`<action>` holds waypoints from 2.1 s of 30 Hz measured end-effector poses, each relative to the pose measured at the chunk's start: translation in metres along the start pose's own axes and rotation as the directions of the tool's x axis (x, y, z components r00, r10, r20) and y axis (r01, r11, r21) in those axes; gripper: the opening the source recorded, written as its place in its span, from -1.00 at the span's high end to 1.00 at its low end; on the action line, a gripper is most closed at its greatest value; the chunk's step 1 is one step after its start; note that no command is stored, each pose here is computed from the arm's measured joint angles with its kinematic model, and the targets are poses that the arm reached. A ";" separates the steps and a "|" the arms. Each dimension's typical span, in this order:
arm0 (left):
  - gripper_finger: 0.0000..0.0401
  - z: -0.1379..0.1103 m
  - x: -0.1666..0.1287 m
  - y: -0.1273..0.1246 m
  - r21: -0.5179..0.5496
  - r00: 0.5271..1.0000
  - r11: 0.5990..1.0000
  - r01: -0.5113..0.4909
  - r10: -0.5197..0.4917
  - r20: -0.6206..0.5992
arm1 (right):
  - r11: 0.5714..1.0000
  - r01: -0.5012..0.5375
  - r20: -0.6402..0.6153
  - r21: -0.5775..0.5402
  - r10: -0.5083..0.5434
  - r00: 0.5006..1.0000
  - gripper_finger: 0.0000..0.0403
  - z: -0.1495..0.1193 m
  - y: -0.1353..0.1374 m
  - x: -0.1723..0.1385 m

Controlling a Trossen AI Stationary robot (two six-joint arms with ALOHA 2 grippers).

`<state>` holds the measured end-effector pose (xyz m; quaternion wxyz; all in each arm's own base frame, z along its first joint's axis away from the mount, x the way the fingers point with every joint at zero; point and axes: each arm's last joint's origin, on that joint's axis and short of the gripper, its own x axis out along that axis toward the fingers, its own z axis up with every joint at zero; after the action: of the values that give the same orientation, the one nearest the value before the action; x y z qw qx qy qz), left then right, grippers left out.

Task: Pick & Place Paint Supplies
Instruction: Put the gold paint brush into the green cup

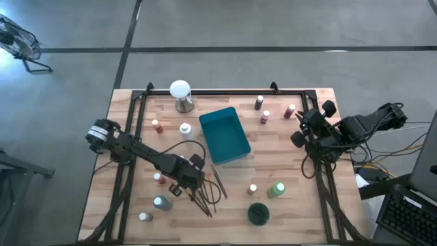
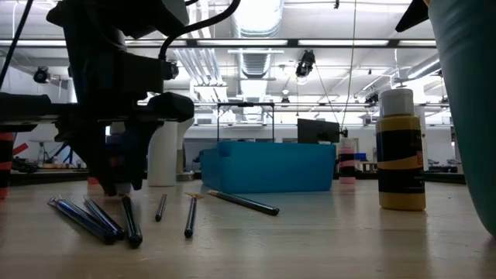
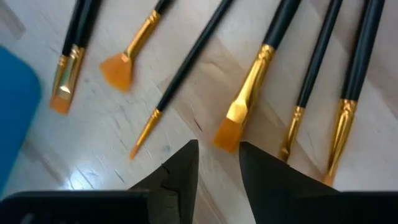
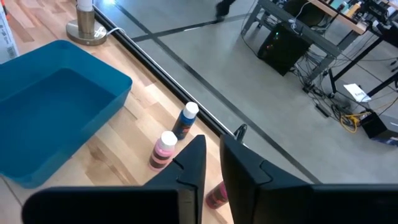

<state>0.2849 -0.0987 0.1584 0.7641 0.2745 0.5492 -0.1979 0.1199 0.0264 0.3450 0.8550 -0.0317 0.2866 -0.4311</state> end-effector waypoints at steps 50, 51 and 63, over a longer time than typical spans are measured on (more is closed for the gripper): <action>0.96 -0.003 0.008 0.009 0.014 0.997 0.998 0.068 -0.067 -0.040 | 1.000 -0.007 0.005 0.001 0.007 1.000 0.74 0.001 0.001 0.000; 0.97 -0.004 0.006 0.010 0.014 0.996 0.998 0.067 -0.066 -0.062 | 1.000 -0.010 0.006 0.006 0.010 1.000 0.75 0.001 0.002 0.000; 0.99 0.011 -0.078 0.033 0.002 0.997 0.998 -0.070 0.070 -0.037 | 0.950 -0.300 0.007 0.088 0.301 0.954 0.70 0.017 0.042 0.002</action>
<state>0.2881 -0.0798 0.2417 0.7603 0.2972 0.5532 -0.1661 0.1593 0.0479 0.3461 0.9103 0.0517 0.2714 -0.3083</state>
